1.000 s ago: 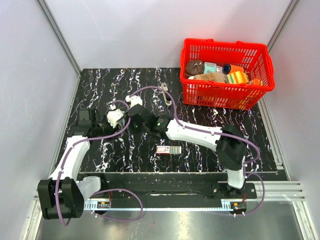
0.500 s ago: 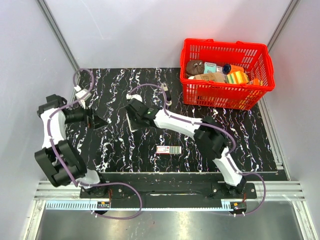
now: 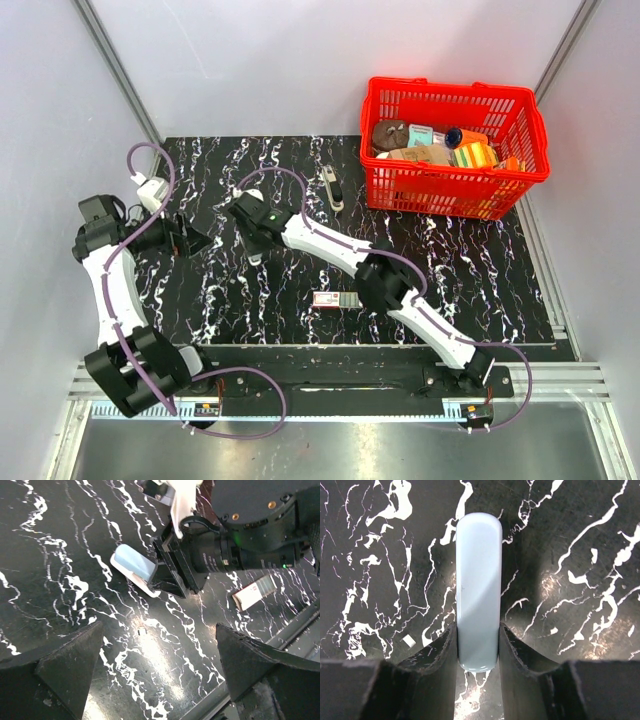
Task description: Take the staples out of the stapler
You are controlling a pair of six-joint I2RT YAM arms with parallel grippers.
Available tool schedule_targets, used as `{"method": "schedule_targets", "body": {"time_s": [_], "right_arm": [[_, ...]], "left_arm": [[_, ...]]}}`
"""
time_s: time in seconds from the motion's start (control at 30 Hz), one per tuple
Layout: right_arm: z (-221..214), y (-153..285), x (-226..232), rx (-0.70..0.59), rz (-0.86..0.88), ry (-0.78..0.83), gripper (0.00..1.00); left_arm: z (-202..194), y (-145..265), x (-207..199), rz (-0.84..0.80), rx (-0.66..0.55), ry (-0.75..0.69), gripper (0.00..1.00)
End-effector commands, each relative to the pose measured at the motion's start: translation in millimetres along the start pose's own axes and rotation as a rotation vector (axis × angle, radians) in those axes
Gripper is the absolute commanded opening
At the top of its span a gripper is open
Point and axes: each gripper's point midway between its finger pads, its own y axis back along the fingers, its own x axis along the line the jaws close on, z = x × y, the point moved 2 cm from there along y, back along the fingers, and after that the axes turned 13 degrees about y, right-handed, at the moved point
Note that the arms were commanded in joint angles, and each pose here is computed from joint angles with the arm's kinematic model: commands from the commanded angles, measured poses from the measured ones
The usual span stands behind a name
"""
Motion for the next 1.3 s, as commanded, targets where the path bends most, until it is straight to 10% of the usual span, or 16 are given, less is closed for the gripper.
{"method": "schedule_targets", "body": {"time_s": [0.0, 0.3, 0.73, 1.27], "right_arm": [[7, -1, 19, -0.004, 0.057, -0.028, 0.22], [19, 15, 32, -0.038, 0.129, -0.029, 0.80], [89, 105, -102, -0.203, -0.161, -0.009, 0.85], [68, 61, -246, -0.105, -0.496, -0.005, 0.89]], "left_arm": [[16, 0, 16, 0.099, -0.055, -0.003, 0.99], [10, -5, 27, 0.122, -0.033, 0.015, 0.99], [12, -9, 28, 0.157, -0.034, -0.022, 0.99], [1, -63, -16, 0.117, 0.070, -0.167, 0.83]]}}
